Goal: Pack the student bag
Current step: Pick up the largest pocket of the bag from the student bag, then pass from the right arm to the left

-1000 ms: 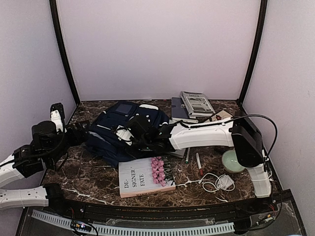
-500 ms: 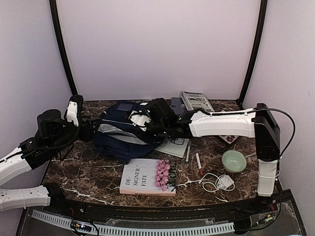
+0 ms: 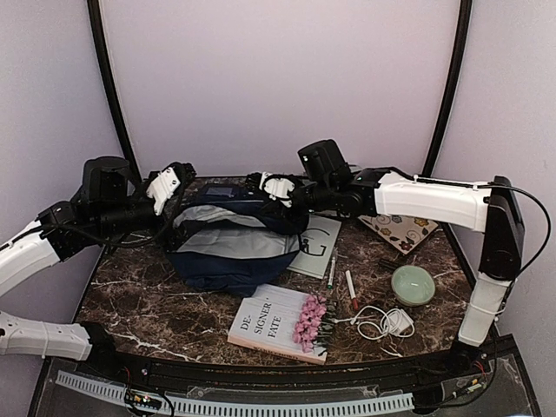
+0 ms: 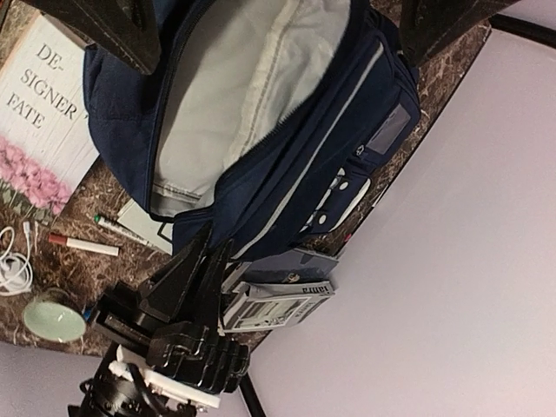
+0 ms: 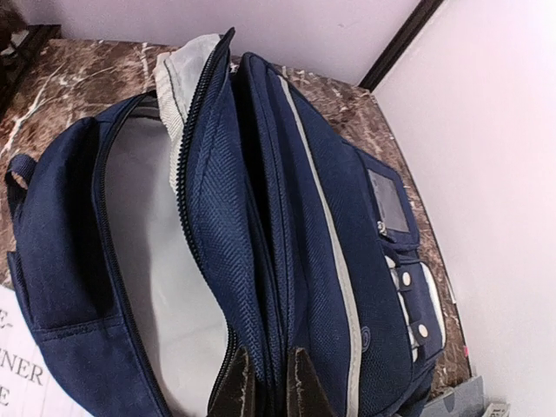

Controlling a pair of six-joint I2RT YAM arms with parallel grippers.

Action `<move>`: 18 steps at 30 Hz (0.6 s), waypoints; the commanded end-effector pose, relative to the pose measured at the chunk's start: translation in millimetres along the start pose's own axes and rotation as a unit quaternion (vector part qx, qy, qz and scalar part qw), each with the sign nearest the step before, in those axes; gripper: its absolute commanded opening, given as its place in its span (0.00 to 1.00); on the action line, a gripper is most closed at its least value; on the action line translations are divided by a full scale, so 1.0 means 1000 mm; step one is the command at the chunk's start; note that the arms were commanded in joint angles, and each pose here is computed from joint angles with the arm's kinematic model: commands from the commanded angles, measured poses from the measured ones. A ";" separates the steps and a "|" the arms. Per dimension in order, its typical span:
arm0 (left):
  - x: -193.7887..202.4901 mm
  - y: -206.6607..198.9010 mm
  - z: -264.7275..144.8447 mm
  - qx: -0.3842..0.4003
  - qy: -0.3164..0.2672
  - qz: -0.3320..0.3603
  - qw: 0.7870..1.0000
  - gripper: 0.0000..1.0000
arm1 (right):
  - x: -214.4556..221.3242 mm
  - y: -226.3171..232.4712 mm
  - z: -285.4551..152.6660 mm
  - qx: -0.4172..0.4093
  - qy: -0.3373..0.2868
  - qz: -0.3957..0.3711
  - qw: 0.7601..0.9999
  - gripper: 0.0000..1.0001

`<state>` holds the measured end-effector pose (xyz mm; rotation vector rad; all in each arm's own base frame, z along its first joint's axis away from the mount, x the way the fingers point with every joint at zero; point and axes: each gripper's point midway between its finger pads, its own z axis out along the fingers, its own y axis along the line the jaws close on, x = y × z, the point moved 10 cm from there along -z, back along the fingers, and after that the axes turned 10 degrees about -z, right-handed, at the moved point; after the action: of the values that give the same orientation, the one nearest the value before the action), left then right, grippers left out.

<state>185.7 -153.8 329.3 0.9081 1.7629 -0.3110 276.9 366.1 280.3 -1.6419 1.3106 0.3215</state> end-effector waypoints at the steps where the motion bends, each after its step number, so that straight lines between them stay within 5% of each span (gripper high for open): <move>1: 0.008 0.001 0.027 0.023 0.071 0.099 0.992 0.99 | -0.025 -0.009 -0.030 -0.031 -0.096 -0.061 0.993 0.00; 7: 0.008 -0.010 0.044 0.157 0.098 0.094 0.978 0.99 | -0.022 -0.015 -0.040 -0.025 -0.113 -0.057 0.992 0.00; 15: 0.026 0.002 0.081 0.110 0.119 0.085 0.983 0.95 | -0.025 -0.018 -0.051 -0.016 -0.142 -0.061 0.988 0.00; 18: 0.023 0.002 0.079 0.108 0.093 0.070 0.987 0.72 | -0.028 -0.020 -0.058 -0.011 -0.154 -0.048 0.987 0.00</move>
<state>237.7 -190.9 278.8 1.2757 1.8855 -0.3135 273.0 342.5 283.7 -1.7322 1.1971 0.4582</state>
